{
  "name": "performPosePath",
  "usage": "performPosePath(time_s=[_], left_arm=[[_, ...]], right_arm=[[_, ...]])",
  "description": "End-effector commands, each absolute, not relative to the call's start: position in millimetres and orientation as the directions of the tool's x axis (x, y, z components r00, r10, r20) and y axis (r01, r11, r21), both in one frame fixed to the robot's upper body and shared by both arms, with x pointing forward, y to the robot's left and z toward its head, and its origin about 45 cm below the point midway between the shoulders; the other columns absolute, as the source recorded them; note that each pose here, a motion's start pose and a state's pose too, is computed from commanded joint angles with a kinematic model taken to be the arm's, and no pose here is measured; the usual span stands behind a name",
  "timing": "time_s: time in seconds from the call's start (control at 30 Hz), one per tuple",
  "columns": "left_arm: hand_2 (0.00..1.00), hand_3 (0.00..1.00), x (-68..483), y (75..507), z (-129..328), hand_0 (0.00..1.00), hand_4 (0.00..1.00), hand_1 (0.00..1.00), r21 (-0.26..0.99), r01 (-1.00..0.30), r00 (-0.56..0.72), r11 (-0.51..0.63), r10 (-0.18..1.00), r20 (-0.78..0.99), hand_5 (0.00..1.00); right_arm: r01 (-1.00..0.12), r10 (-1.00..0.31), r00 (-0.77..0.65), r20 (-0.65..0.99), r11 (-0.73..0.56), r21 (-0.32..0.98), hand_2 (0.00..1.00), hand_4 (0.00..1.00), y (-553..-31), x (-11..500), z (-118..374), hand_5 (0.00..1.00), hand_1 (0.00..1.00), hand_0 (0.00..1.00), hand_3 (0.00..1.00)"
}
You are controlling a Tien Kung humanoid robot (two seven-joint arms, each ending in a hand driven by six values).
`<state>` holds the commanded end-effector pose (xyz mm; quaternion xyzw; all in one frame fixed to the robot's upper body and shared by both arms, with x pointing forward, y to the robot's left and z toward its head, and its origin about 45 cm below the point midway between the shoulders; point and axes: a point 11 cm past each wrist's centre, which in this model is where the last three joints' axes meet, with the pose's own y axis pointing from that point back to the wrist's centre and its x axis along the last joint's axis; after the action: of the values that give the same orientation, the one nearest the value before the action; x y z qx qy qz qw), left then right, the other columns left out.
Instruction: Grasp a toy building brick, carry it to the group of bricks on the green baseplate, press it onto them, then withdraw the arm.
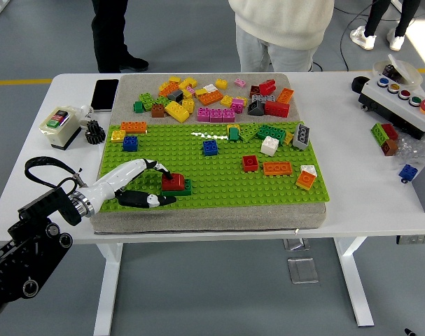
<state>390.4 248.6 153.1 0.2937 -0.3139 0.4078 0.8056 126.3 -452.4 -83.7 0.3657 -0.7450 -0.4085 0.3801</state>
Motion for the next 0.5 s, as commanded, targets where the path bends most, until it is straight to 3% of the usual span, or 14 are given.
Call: performPosePath(time_s=[0.5], left_arm=[[0.775, 0.599, 386.5, 241.2, 154.1, 0.913, 0.998, 0.818, 0.212, -0.831, 0.481, 0.515, 0.471, 0.74, 0.586]], right_arm=[[-0.233, -0.855, -0.443, 0.268, 0.399, 0.887, 0.728, 0.928, -452.6, 125.0, -84.0, 0.508, 0.679, 0.759, 0.662]])
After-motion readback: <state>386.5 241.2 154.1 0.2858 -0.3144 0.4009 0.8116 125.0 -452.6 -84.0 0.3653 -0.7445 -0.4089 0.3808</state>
